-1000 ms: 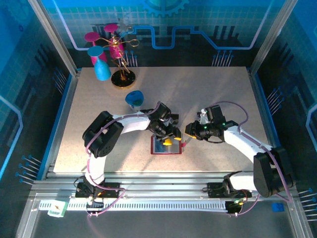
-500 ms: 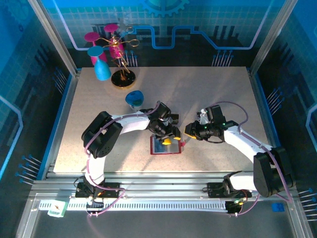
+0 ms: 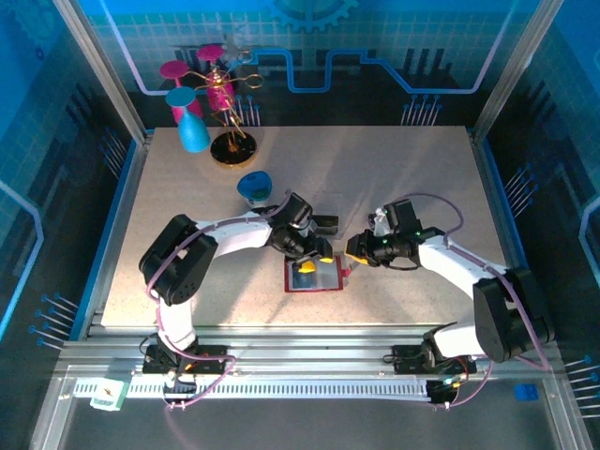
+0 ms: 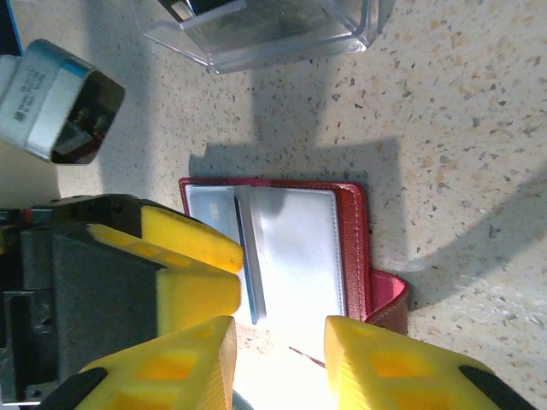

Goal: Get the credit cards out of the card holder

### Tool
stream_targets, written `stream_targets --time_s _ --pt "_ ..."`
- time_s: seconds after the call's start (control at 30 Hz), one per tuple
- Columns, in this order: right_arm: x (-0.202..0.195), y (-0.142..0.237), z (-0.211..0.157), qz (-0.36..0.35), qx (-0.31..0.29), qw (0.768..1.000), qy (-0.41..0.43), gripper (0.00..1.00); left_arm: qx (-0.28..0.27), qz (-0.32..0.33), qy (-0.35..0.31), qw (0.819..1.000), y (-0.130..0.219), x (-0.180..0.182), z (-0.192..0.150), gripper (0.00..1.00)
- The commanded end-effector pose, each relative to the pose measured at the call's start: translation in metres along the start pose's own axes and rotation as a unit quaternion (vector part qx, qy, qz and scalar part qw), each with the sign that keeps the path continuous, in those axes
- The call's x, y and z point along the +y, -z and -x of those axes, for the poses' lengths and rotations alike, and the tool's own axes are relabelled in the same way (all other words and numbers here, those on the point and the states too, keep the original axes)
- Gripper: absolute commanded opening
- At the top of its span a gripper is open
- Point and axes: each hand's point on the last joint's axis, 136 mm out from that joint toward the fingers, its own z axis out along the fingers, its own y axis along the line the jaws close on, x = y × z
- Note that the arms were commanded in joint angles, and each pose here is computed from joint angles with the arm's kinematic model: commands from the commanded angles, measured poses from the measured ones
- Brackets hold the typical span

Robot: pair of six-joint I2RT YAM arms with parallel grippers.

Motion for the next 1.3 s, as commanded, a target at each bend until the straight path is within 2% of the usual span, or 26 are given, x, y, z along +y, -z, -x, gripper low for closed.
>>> stream_targets --time_s 0.0,0.73,1.03,1.27 --pt "0.012 -0.007 0.001 0.01 0.009 1.0 0.007 0.33 -0.017 -0.002 -0.005 1.0 0.014 0.004 -0.001 0.59" --pt "0.051 -0.063 -0.013 0.003 0.08 0.996 0.047 0.32 -0.062 0.0 0.036 0.997 0.044 0.053 -0.02 0.58" --pt "0.051 -0.076 -0.026 0.0 0.105 0.993 0.05 0.32 -0.068 -0.011 0.047 0.997 0.044 0.056 -0.022 0.53" --pt "0.044 -0.08 -0.035 0.0 0.117 0.992 0.041 0.31 -0.063 -0.025 0.057 0.996 0.038 0.054 -0.02 0.41"
